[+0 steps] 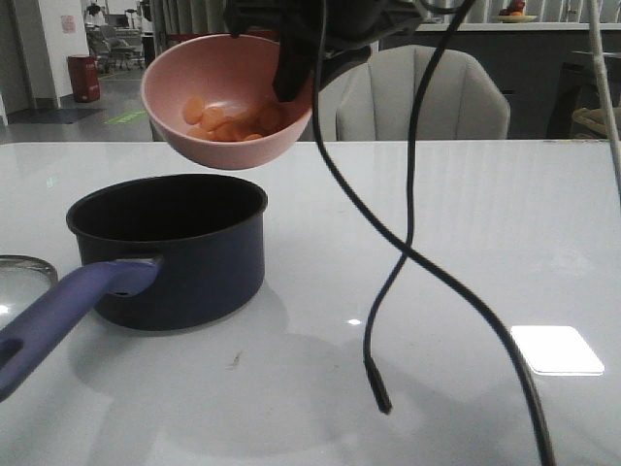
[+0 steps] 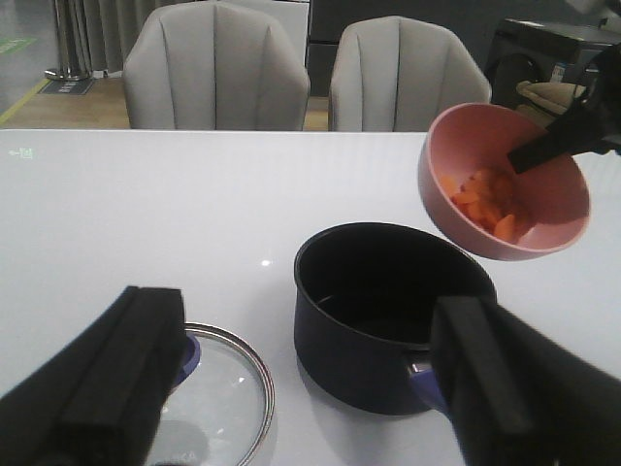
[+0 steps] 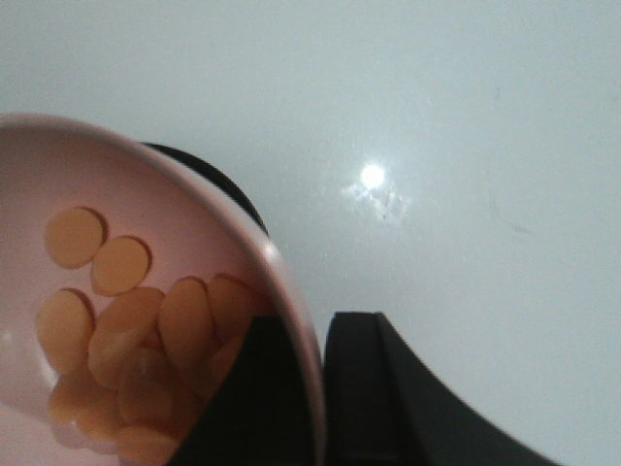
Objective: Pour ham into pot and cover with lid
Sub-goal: 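Lift the pink bowl and carry it over the saucepan, then tilt the pink bowl with the right gripper to pour ham into saucepan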
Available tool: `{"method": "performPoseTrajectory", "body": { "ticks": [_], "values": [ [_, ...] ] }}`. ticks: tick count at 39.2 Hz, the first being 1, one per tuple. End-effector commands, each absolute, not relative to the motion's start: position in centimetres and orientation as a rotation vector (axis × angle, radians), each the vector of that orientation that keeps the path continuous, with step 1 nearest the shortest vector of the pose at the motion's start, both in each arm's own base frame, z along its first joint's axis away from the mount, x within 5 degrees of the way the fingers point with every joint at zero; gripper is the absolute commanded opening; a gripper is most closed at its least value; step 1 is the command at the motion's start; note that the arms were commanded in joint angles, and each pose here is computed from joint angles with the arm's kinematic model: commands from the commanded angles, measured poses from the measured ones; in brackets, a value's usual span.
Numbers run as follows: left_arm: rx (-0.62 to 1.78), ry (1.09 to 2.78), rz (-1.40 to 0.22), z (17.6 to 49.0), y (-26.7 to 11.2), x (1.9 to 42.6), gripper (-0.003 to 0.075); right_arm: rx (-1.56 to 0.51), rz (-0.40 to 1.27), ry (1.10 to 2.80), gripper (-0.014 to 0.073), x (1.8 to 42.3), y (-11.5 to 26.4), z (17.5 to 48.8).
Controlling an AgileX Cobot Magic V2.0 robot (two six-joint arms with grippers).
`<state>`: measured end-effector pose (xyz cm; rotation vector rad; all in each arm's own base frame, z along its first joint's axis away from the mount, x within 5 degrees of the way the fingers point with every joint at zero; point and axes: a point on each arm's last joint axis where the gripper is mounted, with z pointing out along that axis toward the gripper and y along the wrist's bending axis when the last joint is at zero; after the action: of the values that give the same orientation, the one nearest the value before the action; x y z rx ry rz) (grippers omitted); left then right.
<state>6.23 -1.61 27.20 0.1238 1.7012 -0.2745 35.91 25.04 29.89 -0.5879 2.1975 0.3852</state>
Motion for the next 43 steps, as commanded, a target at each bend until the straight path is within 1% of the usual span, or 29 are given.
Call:
{"method": "performPoseTrajectory", "body": {
  "ticks": [1,9,17,22,26,32,36,43],
  "values": [
    [0.125,1.610,-0.292,28.8,-1.7,6.4,0.0564,-0.542,0.442,1.934,0.0137,36.0,25.7,34.3],
    [0.125,1.610,-0.292,28.8,-1.7,6.4,0.0564,-0.592,0.441,1.729,0.0137,36.3,27.4,34.6],
    [0.125,1.610,-0.292,28.8,-1.7,6.4,0.0564,-0.598,0.462,1.530,0.0137,36.6,28.2,34.8],
    [0.125,1.610,-0.292,28.8,-1.7,6.4,0.0564,-0.609,0.460,1.390,0.0137,36.1,28.2,34.0],
    [0.125,1.610,-0.292,28.8,-1.7,6.4,0.0564,-0.622,0.446,1.286,0.0137,35.6,28.1,32.8],
    [0.124,1.611,-0.294,28.8,-1.7,6.4,0.0564,-0.636,0.351,1.000,0.0137,34.7,27.8,31.0],
    [0.124,1.611,-0.294,28.8,-1.7,6.4,0.0564,-0.640,0.267,0.860,0.0137,34.3,27.6,29.7],
    [0.124,1.611,-0.294,28.8,-1.7,6.4,0.0564,-0.705,0.134,0.821,0.0137,34.6,27.9,28.2]
  ]
}}
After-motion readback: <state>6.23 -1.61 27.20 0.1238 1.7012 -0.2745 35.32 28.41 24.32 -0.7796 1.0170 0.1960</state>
